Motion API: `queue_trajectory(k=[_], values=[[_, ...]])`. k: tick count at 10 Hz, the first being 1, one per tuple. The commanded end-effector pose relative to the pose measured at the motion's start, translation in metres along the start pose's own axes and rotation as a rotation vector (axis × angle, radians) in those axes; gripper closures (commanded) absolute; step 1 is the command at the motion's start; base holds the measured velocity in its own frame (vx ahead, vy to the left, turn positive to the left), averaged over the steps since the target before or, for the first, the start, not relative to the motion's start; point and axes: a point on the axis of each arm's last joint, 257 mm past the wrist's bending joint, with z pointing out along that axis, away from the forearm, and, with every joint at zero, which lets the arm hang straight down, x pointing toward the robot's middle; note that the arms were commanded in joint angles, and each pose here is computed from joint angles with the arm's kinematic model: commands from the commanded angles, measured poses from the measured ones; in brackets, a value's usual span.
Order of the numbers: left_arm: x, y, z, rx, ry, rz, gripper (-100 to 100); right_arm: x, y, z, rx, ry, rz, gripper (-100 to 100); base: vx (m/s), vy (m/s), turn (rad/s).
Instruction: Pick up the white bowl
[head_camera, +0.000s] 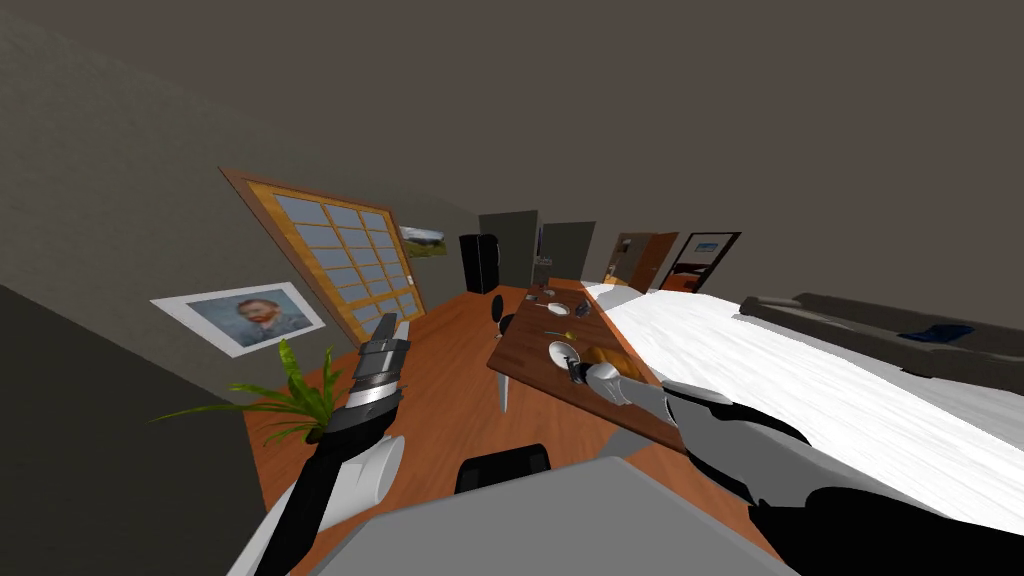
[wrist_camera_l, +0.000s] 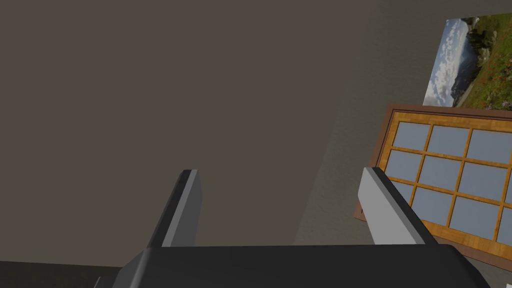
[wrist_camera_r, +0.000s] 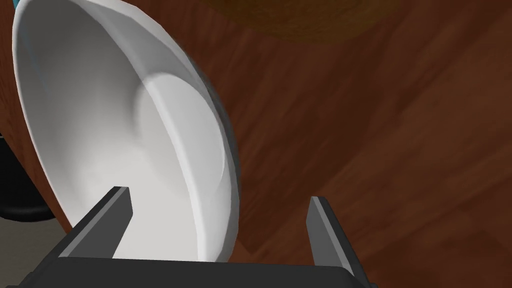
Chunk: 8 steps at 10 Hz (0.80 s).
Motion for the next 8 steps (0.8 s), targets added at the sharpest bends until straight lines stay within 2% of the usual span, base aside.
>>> queue_trajectory(k=[1, 2, 5, 6, 7, 8], values=[[0.0, 0.0, 0.0, 0.0, 0.0, 0.0, 0, 0.024, -0.005, -0.005, 0.022, 0.029, -0.007, -100, -0.058, -0.002, 0.345], [0.0, 0.0, 0.0, 0.0, 0.0, 0.0, 0, 0.023, 0.004, -0.005, 0.006, 0.027, -0.001, -100, -0.077, -0.017, 0.278], [0.0, 0.0, 0.0, 0.0, 0.0, 0.0, 0, 0.023, 0.003, -0.005, 0.008, 0.028, 0.054, -100, -0.01, -0.004, -0.01], [0.0, 0.0, 0.0, 0.0, 0.0, 0.0, 0, 0.047, -0.002, -0.011, 0.03, 0.053, 0.027, -100, -0.059, -0.01, 0.333], [0.0, 0.0, 0.0, 0.0, 0.0, 0.0, 0, 0.047, 0.005, -0.011, 0.017, 0.053, 0.041, -100, -0.065, -0.019, 0.278], [0.0, 0.0, 0.0, 0.0, 0.0, 0.0, 0, 0.047, 0.005, -0.011, 0.018, 0.052, 0.069, -100, -0.033, -0.006, 0.028]])
